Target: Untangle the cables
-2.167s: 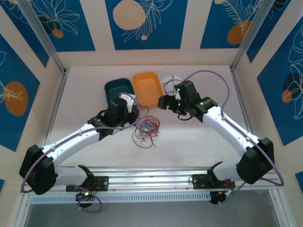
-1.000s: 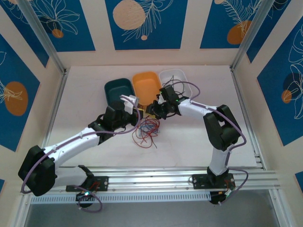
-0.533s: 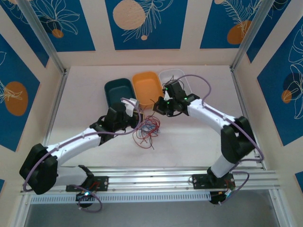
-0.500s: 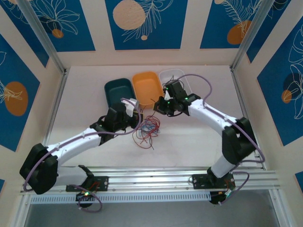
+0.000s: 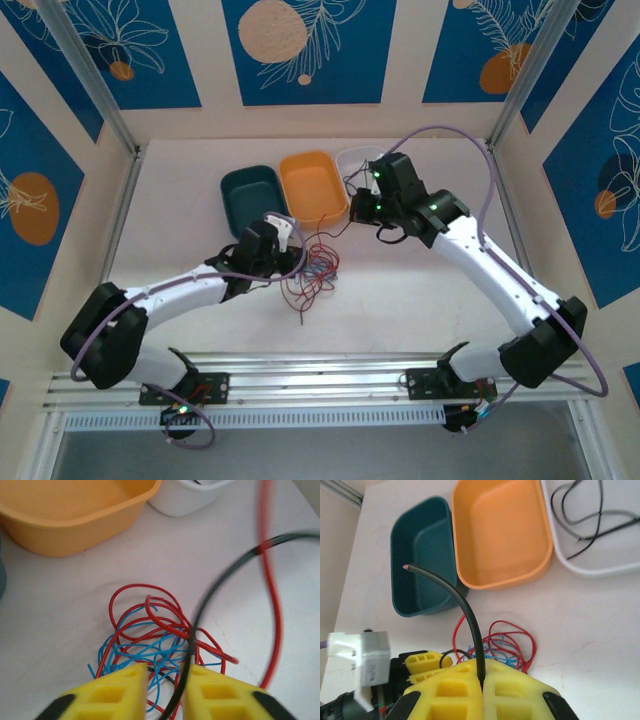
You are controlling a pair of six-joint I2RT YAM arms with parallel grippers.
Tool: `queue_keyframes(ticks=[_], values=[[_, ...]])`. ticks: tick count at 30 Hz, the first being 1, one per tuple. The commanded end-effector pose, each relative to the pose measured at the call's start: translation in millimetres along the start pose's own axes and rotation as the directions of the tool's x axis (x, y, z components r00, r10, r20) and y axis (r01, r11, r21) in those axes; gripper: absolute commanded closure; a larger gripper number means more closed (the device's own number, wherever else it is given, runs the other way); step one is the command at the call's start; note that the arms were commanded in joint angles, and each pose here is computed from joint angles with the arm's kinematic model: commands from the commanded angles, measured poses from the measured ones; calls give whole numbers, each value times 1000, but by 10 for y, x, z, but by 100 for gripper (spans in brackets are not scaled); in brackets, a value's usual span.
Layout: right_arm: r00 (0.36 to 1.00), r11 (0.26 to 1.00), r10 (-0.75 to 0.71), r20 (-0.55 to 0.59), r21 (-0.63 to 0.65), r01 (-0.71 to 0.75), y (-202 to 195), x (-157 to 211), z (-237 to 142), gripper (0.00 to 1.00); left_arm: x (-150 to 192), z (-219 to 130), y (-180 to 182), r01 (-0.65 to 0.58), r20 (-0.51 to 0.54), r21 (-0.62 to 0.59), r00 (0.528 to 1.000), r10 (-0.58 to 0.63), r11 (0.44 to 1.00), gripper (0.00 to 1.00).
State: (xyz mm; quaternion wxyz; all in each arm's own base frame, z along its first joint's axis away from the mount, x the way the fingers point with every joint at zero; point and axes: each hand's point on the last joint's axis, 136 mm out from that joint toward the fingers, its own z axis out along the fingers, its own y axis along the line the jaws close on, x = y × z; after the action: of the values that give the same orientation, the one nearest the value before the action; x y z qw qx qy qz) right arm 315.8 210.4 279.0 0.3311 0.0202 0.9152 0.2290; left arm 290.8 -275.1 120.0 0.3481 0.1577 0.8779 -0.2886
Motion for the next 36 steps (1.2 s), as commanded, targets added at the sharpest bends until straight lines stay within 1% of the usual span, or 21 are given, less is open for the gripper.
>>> queue_keyframes(ticks=[1, 4, 6, 13, 23, 30, 36], values=[[990, 996, -89, 113, 31, 86, 5, -244, -439, 100, 53, 44, -50, 13, -21, 23, 1000, -13, 1000, 71], [976, 992, -128, 175, 34, 124, 44, -410, -704, 100, 74, 60, -36, 15, -29, 19, 999, -14, 1000, 65], [965, 988, -154, 214, 47, 148, 60, -514, -858, 100, 95, 67, -20, 15, -35, 12, 999, -15, 1000, 64], [924, 976, -215, 316, 42, 212, 210, -808, -1273, 100, 176, 87, 55, 24, -47, -16, 999, -25, 1000, 57], [872, 960, -243, 424, -22, 279, 496, -1086, -1692, 100, 263, 150, 94, 37, -65, -19, 997, -38, 999, 54], [819, 953, -261, 510, 0, 304, 591, -1325, -2008, 100, 314, 177, 126, 36, -78, -30, 996, -38, 999, 53], [781, 945, -272, 563, 1, 328, 703, -1492, -2141, 100, 359, 191, 162, 38, -88, -41, 995, -41, 998, 53]])
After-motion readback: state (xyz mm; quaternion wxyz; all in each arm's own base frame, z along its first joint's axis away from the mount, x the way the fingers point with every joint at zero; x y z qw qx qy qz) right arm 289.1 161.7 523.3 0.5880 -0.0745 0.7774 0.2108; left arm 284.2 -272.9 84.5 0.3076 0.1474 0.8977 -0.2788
